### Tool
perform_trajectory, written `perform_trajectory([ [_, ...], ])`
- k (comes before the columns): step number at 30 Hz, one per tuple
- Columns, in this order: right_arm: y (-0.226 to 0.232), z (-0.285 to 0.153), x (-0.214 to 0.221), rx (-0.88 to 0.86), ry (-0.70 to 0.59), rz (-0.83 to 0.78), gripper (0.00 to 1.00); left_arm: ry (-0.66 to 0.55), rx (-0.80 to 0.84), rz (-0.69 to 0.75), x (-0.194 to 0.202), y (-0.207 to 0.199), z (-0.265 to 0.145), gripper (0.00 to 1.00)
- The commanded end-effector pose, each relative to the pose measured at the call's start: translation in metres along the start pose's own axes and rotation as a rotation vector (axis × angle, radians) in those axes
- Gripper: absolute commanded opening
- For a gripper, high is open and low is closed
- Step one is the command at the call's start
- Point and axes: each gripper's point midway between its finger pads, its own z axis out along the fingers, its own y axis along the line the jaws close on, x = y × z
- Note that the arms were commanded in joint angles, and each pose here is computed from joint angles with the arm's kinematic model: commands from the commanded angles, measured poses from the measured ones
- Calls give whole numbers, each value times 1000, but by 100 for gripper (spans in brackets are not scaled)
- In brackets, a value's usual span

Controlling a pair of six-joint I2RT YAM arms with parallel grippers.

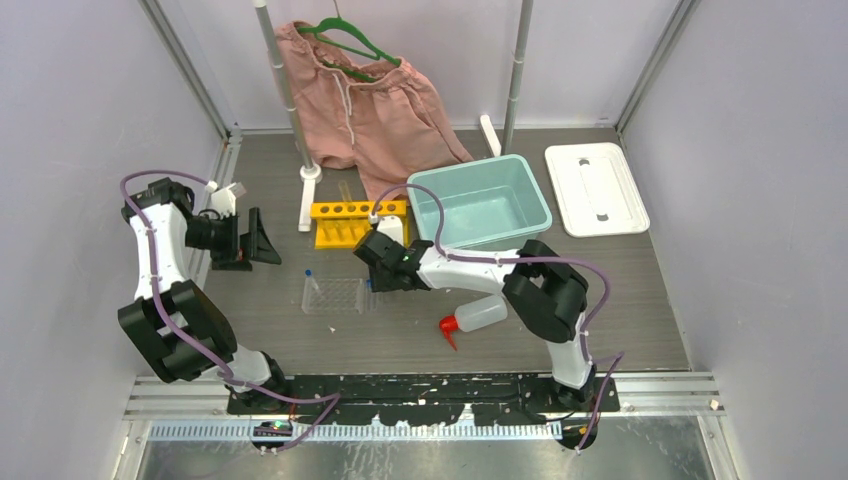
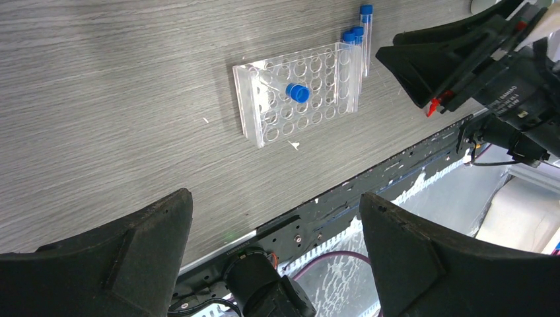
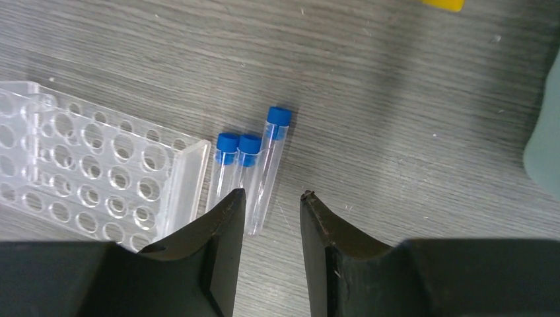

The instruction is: Organize the chemistry lab equipment

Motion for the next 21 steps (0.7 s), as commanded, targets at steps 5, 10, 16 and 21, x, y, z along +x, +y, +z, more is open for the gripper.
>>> perform_trajectory([
  [5, 2, 13, -2, -8, 12, 44, 41, -54, 7, 23, -10, -10, -12, 97],
  [10, 1, 23, 0, 2, 23, 27, 41, -51, 12, 15, -10, -10, -11, 98],
  [16, -1, 30, -5, 18, 19, 18, 37, -48, 6, 21, -9, -10, -13, 98],
  [21, -12, 29, -5, 72, 12, 6, 29, -53, 15, 22, -11, -13, -14, 98],
])
